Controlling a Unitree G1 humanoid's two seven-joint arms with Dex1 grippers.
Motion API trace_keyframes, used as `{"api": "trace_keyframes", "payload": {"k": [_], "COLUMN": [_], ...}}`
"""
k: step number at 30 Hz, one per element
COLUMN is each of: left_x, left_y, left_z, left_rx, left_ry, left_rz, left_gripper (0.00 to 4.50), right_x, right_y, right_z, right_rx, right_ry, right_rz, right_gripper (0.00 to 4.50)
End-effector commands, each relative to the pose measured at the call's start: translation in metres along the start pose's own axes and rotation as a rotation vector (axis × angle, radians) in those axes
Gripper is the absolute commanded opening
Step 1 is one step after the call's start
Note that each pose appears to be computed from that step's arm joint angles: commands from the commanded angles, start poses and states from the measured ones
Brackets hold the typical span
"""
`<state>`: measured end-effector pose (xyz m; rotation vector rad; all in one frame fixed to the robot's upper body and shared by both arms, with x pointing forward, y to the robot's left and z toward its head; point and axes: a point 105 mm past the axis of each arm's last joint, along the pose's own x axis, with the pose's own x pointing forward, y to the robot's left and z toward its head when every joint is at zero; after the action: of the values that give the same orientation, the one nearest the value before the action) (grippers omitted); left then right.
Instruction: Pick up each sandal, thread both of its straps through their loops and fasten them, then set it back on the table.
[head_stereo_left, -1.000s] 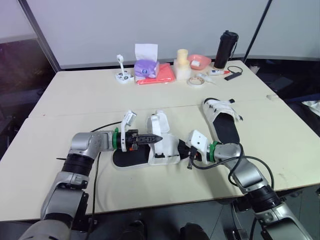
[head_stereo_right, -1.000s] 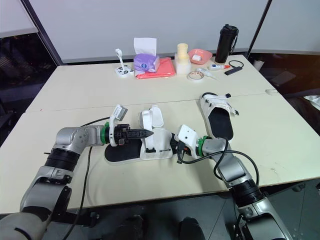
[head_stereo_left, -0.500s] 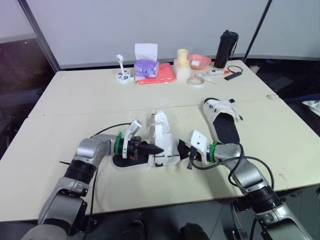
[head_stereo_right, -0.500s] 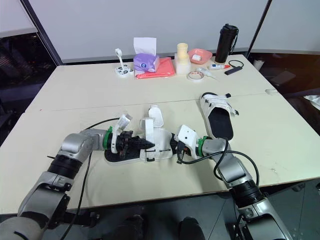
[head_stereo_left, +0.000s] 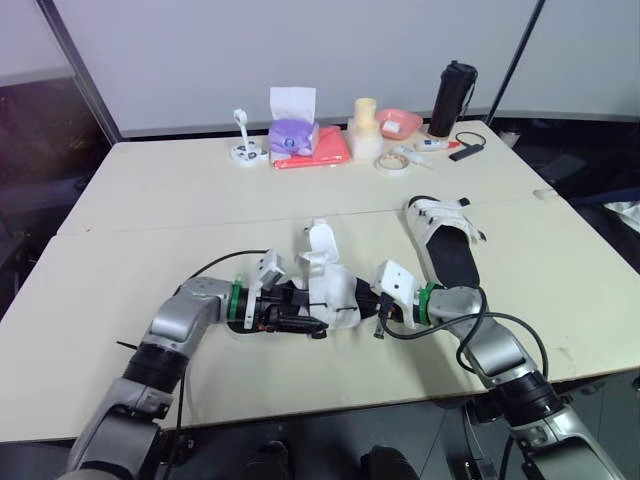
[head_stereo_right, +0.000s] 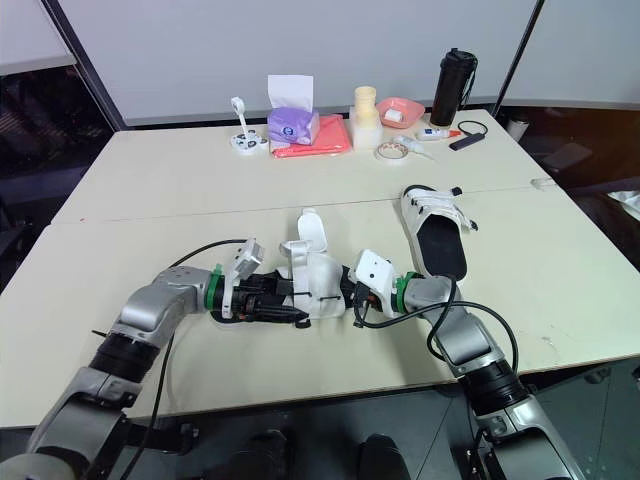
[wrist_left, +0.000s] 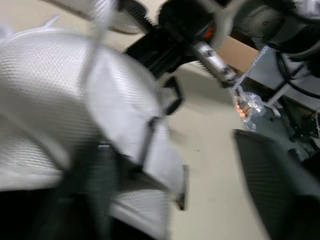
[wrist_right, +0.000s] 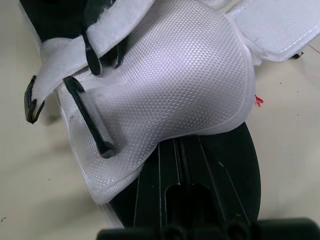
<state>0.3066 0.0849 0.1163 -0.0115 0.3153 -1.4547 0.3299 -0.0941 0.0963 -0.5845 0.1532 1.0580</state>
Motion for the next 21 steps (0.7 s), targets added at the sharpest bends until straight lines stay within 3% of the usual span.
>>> {"api": "trace_keyframes", "payload": {"k": [1, 9, 21], "left_x": [-0.026, -0.05, -0.01], "left_y": [-0.013, -0.049, -0.031], "left_z": [0.015, -0.015, -0.04], "left_rx": [0.011, -0.084, -0.036], "left_ry": [-0.014, 0.083, 0.027], "left_rz": [-0.005, -0.092, 0.031], "left_gripper": [4.48, 4.48, 4.48], "right_x": [0.005, 0.009, 0.008], "right_y": [0.012, 0.012, 0.011], "right_z": [-0.013, -0.012, -0.011], "right_rx": [0.025, 0.02, 0.007], "right_ry": [0.043, 0.038, 0.04], "right_rz": [0.042, 0.053, 0.061], "right_gripper": [0.0, 0.0, 0.0]}}
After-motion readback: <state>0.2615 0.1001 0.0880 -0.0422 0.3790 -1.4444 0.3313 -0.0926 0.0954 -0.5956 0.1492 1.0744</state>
